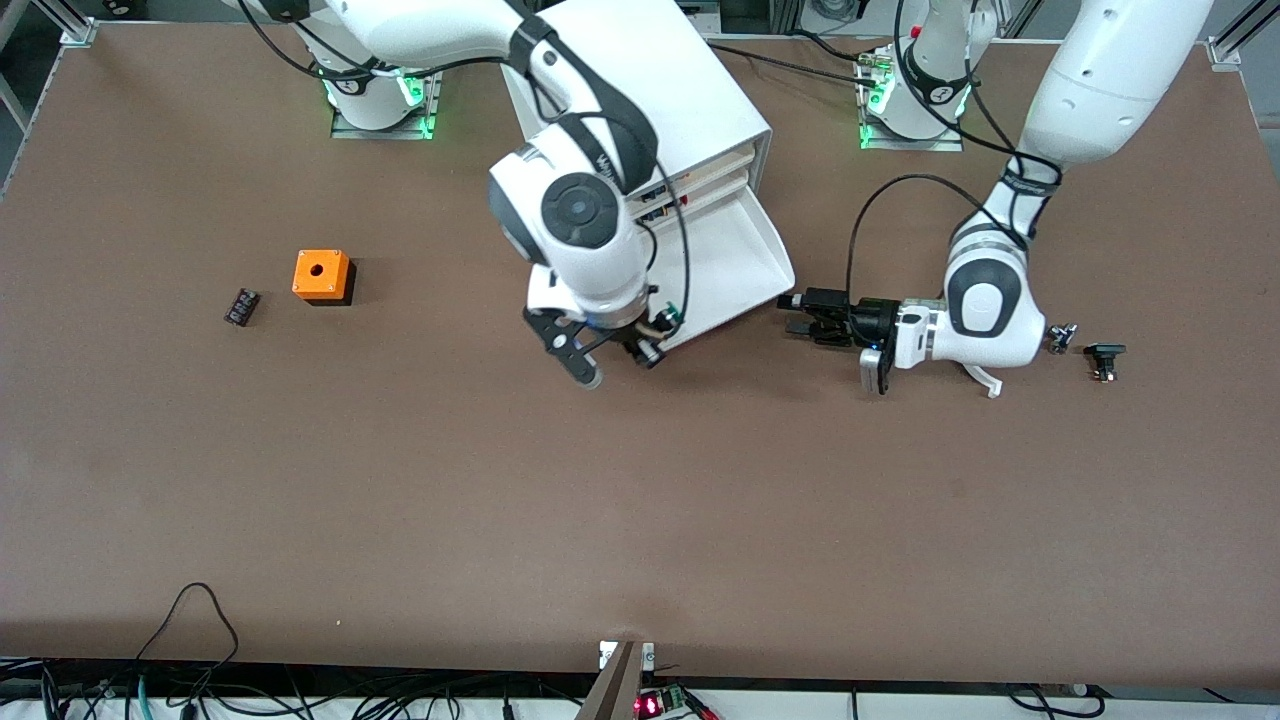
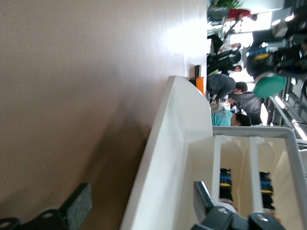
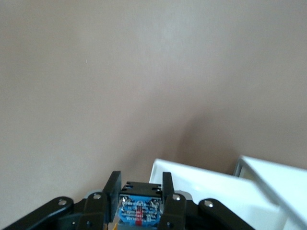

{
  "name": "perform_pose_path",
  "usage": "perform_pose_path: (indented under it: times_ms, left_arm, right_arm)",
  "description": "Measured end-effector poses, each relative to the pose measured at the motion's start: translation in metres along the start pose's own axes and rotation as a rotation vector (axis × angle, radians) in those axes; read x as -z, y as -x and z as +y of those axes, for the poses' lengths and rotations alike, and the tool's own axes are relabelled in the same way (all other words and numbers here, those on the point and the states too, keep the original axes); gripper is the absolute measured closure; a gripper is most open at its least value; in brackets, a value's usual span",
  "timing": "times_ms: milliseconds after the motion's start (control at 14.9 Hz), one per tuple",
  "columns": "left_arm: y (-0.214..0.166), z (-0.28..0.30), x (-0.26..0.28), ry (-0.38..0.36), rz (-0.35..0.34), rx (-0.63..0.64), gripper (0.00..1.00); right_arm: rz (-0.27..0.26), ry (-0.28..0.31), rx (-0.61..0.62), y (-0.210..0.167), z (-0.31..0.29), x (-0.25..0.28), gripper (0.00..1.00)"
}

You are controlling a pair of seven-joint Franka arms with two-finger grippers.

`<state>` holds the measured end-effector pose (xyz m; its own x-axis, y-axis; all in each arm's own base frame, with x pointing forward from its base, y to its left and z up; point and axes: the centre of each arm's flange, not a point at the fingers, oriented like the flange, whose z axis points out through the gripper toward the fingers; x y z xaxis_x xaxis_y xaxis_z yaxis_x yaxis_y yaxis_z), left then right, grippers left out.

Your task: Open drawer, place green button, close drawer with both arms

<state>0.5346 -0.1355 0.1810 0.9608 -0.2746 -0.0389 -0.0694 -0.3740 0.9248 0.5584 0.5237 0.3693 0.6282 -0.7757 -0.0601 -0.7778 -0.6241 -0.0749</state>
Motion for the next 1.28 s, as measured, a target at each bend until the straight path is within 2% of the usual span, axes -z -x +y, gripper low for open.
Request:
perform_pose_path:
  times_ms: [135, 404, 538, 673, 942, 1279]
  left_arm:
    - [-0.013, 0.032, 0.031, -0.098, -0.068, 0.038, 0.0]
    - [-0.036, 0.092, 0.101, -0.366, -0.19, 0.079, 0.0]
    - [-0.046, 0.114, 0.127, -0.492, -0.208, 0.106, 0.0]
    - [-0.054, 0.128, 0.14, -0.581, -0.197, 0.149, 0.0]
    - [-0.057, 0.133, 0.139, -0.68, -0.199, 0.215, 0.0]
    - [-0.058, 0.131, 0.135, -0.685, -0.203, 0.231, 0.0]
  right_arm:
    - [0.014, -0.001, -0.032, 0.032, 0.001, -0.016, 0.61]
    - [0.048, -0.004, -0.082, 0.072, 0.005, -0.059, 0.61]
    - [0.055, -0.004, -0.102, 0.08, 0.006, -0.076, 0.61]
    - [0.055, -0.006, -0.123, 0.084, 0.006, -0.087, 0.61]
    - [0.056, -0.001, -0.154, 0.094, 0.009, -0.096, 0.61]
    - [0.055, 0.001, -0.135, 0.114, 0.014, -0.098, 0.61]
